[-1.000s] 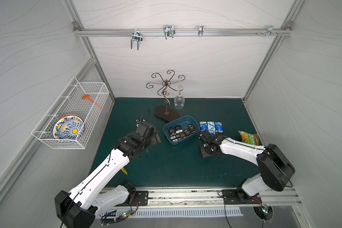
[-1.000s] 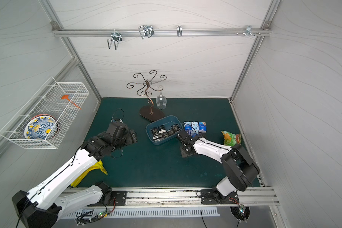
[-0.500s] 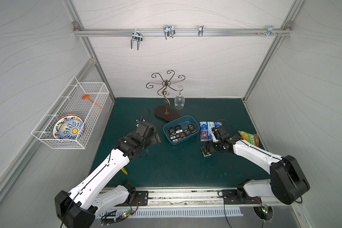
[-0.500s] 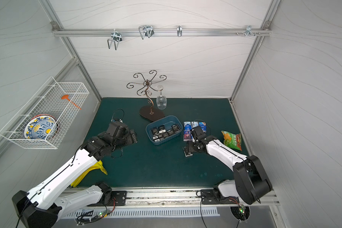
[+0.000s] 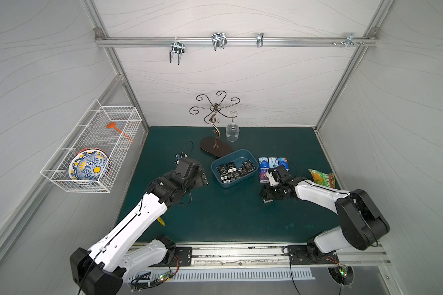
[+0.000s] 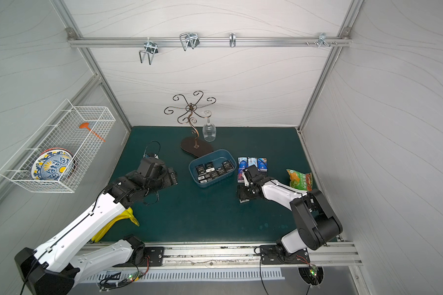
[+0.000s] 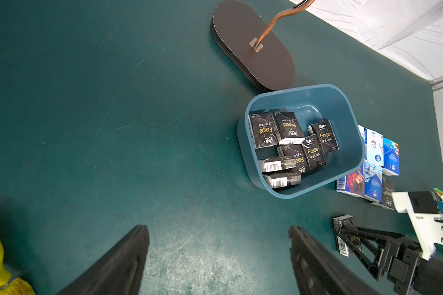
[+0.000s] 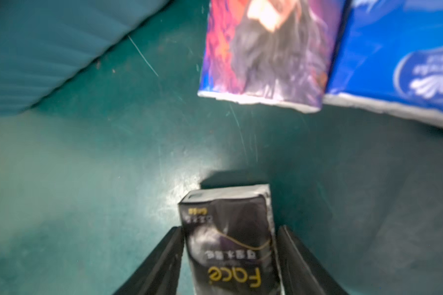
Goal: Take the pocket tissues out of the storage box
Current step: Move the pocket tissues to the center of the board.
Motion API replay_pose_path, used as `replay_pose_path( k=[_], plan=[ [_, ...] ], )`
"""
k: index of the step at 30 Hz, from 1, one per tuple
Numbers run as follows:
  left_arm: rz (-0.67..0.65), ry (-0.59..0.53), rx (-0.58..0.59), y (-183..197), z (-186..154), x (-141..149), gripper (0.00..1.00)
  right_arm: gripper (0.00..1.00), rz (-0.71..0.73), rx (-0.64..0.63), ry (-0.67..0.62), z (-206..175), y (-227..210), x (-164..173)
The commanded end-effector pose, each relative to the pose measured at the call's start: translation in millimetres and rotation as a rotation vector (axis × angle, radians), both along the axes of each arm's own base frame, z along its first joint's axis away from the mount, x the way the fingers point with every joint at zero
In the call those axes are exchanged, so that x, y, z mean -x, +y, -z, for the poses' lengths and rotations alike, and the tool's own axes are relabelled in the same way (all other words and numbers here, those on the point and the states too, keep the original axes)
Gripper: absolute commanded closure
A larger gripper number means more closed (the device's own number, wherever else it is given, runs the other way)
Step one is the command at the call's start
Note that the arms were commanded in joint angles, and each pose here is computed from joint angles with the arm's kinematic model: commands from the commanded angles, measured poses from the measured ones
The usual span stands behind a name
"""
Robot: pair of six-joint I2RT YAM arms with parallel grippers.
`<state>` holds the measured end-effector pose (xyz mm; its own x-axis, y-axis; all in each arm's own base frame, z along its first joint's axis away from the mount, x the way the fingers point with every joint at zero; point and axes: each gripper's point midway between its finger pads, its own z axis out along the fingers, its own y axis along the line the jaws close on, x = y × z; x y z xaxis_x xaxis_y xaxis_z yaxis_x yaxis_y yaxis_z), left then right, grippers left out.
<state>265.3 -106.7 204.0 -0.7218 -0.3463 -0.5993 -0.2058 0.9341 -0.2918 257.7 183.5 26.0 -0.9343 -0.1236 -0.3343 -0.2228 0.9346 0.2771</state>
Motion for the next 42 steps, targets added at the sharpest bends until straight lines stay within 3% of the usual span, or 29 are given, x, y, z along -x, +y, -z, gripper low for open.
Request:
replay_pose_path(
  k=[1, 7, 23, 35, 42],
  plan=[
    [-0.005, -0.065, 0.027, -2, -22, -5, 0.10, 0.41, 0.036, 0.070, 0.027, 17, -7, 3],
    [-0.002, -0.063, 0.020, -1, -21, -5, 0.10, 0.49, 0.151, 0.105, 0.002, 23, -17, -4],
    [-0.005, -0.069, 0.008, 2, -22, -4, 0.10, 0.47, 0.267, 0.127, -0.027, 25, -25, -25],
    [-0.007, -0.074, 0.005, 3, -25, -4, 0.10, 0.41, 0.281, 0.130, -0.017, 29, -26, -31],
    [-0.009, -0.074, 0.009, 2, -25, -5, 0.10, 0.34, 0.257, 0.116, -0.049, 7, -20, -30]
  ],
)
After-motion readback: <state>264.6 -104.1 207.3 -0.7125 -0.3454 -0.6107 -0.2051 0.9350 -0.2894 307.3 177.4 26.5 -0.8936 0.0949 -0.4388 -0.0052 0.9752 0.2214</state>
